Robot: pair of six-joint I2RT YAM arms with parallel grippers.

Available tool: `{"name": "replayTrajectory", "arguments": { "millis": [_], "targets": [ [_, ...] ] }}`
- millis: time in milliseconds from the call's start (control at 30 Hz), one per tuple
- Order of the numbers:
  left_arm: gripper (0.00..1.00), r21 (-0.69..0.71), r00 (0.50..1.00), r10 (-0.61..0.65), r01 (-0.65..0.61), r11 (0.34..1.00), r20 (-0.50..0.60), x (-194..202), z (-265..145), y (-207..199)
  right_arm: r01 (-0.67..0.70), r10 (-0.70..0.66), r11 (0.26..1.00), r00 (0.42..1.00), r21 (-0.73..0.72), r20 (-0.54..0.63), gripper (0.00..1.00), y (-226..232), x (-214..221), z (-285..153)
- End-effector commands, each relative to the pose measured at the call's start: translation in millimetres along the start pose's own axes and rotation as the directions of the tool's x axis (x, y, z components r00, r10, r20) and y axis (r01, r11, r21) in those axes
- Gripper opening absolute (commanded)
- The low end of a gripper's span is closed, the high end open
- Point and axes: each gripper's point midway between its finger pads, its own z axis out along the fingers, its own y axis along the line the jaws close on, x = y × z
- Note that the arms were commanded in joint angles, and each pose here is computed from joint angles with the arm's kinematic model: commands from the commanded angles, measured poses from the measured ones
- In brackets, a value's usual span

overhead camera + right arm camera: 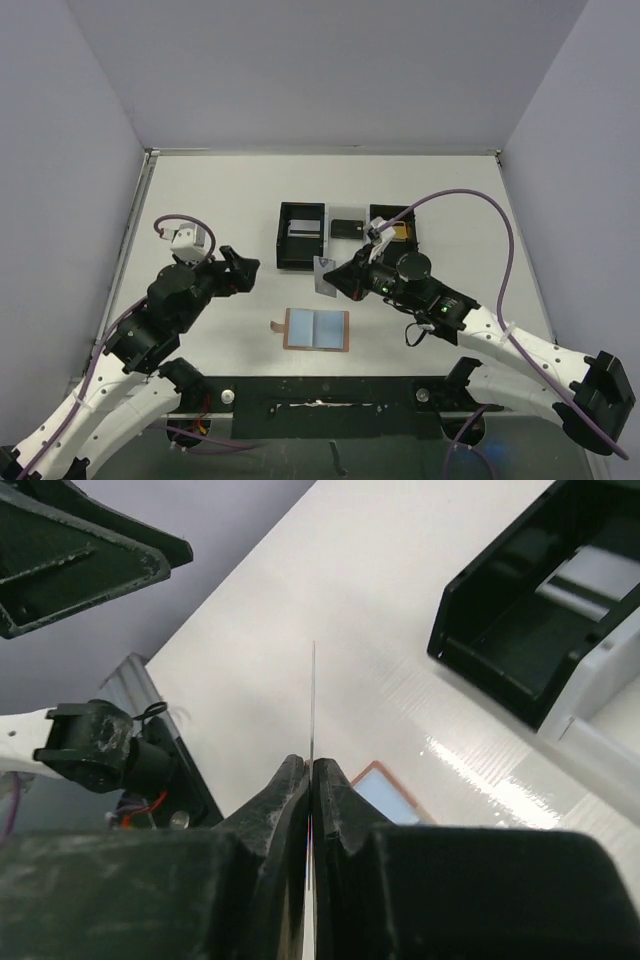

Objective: Take the credit cards out of the card holder

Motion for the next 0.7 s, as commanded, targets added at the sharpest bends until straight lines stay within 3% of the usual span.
{"name": "replayTrajectory", "arguments": {
  "millis": [0, 133, 333, 467, 667],
  "targets": [
    [0.82, -0.204, 0.988, 0.156, -0.153, 0.967, 0.000, -30, -5, 26, 0.270, -0.280, 0.949, 0.959, 0.163, 0.043, 0.00, -8, -36, -5],
    [0.89, -0.307, 0.970, 0.234, -0.242, 0.920, -0.064, -24, 2, 51, 0.381, -0.393, 0.904, 0.919, 0.192, 0.025, 0.00, -6, -50, 1],
    [0.91, -0.297, 0.988, 0.138, -0.152, 0.943, -0.067, -18, 15, 65, 0.525, -0.531, 0.804, 0.845, 0.278, -0.060, 0.00, -17, -67, 16],
    [0.91, -0.385, 0.992, 0.112, -0.126, 0.914, -0.058, -26, 16, 89, 0.597, -0.592, 0.723, 0.795, 0.347, -0.134, 0.00, -32, -77, 26],
    [0.91, -0.394, 0.994, 0.093, -0.106, 0.913, -0.050, -29, 20, 98, 0.693, -0.646, 0.636, 0.718, 0.339, -0.258, 0.00, -43, -84, 60]
  ]
}}
